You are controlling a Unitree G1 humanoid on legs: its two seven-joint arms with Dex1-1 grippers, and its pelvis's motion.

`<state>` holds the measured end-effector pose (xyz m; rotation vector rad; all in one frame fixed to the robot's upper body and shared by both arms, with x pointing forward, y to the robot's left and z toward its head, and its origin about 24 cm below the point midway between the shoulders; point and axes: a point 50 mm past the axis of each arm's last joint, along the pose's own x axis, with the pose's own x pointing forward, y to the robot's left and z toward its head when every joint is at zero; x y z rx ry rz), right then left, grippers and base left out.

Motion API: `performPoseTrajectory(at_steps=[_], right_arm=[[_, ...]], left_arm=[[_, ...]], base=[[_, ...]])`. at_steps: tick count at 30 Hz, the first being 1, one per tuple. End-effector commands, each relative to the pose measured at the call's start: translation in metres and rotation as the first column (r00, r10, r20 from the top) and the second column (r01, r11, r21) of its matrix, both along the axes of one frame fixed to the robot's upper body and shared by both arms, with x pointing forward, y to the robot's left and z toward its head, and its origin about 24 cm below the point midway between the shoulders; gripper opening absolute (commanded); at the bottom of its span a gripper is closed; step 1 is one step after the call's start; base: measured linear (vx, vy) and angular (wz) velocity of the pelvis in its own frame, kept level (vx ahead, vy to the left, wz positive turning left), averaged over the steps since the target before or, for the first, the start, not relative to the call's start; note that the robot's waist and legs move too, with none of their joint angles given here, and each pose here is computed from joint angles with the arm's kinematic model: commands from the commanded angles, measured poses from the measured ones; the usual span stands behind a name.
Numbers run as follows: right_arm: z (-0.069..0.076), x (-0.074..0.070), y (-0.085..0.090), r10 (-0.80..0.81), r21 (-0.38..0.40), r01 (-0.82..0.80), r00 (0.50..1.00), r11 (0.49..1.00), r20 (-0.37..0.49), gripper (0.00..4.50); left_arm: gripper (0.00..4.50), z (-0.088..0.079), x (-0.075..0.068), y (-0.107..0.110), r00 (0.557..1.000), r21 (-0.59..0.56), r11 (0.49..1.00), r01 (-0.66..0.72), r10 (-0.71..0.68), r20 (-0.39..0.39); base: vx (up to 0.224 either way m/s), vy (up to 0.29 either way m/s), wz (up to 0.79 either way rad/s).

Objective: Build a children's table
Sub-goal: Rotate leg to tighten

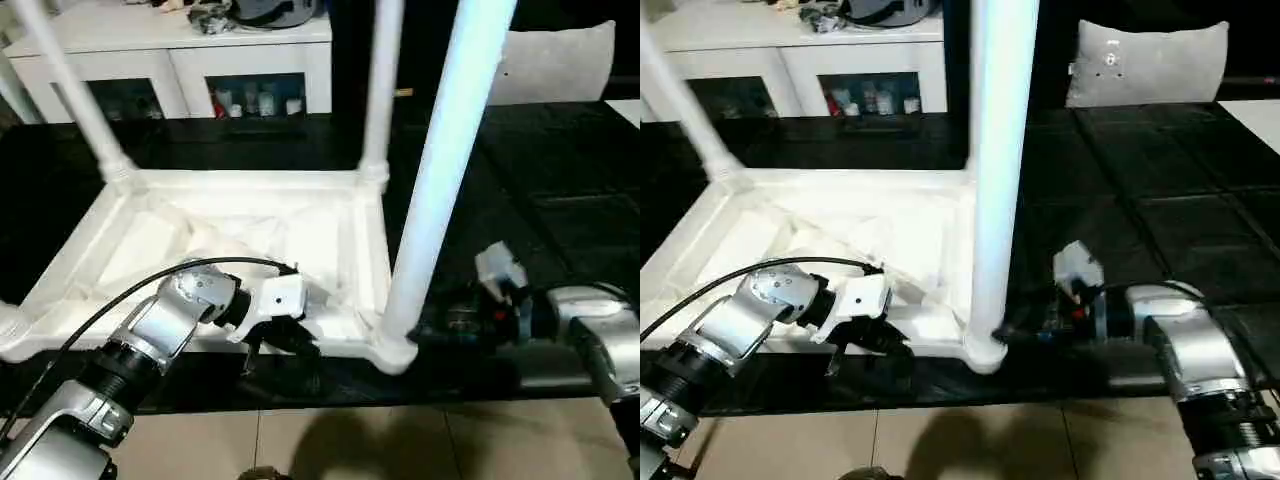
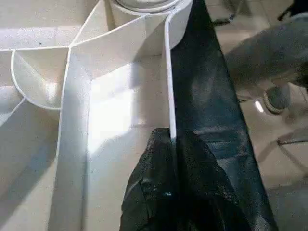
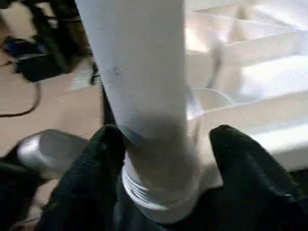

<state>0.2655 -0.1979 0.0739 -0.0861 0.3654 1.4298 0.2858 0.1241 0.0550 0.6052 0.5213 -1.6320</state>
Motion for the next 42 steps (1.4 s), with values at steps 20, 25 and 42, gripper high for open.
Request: performPoseTrajectory(at_steps=[20,25,42], right_arm=[[-0.002,-0.006,0.024,0.020,0.094,-0.016,0.999,0.995,-0.043,1.90],[-0.014,-0.001,0.039,-0.121,0.078,0.125,0.991,0.989,-0.051,1.89],[-0.028,0.056,0.092,-0.758,0.104,0.761,0.648,0.640,-0.074,2.57]], left_arm=[[0.00,-0.007,-0.009,-0.012,0.994,-0.069,0.995,-0.067,0.061,-0.092],[0.00,-0.005,-0.008,-0.029,0.971,-0.133,0.965,-0.225,0.210,-0.116],[0.00,0.006,0.029,-0.093,0.732,-0.254,0.693,-0.675,0.673,-0.106]], base=[[0.000,0.000,0.00],[0.000,0.000,0.00],[0.000,0.000,0.00]])
